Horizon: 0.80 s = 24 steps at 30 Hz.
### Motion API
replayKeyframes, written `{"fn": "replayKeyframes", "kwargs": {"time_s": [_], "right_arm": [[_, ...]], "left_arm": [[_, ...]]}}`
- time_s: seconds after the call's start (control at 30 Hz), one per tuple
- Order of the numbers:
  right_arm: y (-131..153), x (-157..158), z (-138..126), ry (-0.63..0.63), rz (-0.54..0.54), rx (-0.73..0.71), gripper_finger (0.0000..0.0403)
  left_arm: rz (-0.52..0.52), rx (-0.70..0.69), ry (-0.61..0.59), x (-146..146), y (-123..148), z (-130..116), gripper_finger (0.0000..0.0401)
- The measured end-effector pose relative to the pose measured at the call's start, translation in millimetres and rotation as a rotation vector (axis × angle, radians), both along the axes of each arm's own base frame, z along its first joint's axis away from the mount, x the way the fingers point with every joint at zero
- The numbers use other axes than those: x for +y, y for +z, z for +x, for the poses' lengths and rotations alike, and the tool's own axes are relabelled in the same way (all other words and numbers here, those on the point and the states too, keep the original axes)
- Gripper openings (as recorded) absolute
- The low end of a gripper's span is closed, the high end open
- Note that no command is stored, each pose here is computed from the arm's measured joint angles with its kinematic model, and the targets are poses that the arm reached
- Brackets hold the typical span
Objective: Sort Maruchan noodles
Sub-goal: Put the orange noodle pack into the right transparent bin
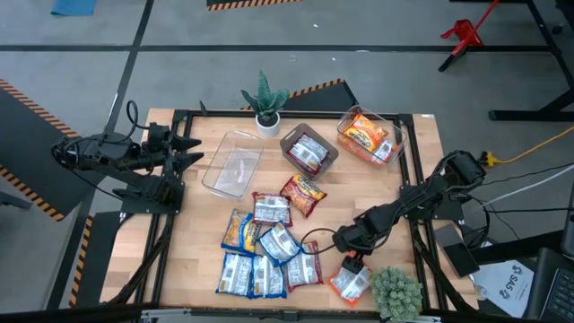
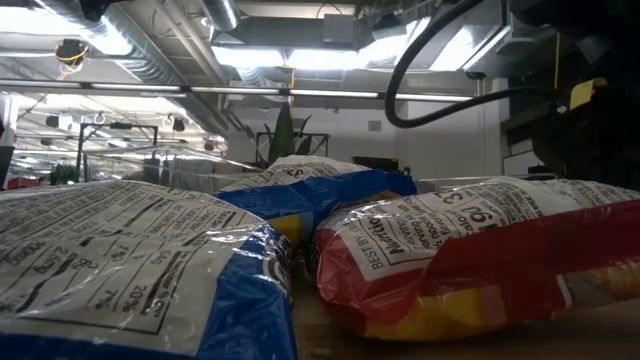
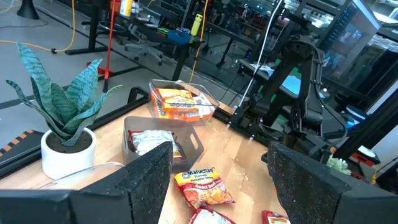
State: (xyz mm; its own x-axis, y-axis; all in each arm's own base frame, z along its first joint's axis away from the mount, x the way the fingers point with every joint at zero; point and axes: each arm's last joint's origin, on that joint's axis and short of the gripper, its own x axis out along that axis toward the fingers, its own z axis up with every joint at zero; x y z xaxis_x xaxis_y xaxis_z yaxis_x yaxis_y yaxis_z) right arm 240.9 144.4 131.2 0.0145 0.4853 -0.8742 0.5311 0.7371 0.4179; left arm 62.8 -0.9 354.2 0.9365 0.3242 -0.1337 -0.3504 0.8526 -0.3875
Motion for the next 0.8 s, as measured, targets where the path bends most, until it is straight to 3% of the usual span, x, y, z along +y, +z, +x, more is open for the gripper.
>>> {"fn": "replayKeyframes", "kwargs": {"time_s": [0.53, 0.8], "right_arm": [[1.2, 0.7, 2.2, 0.008, -0.008, -0.029, 0.0016], [14.4, 1.1, 13.5, 0.027, -0.018, -0.078, 0.0003]], "left_arm": [[0.001, 0.001, 0.0, 0.0, 0.0, 0.0, 0.0258], [0.001, 0.001, 0.001, 0.0, 0.0, 0.0, 0.0258]]}}
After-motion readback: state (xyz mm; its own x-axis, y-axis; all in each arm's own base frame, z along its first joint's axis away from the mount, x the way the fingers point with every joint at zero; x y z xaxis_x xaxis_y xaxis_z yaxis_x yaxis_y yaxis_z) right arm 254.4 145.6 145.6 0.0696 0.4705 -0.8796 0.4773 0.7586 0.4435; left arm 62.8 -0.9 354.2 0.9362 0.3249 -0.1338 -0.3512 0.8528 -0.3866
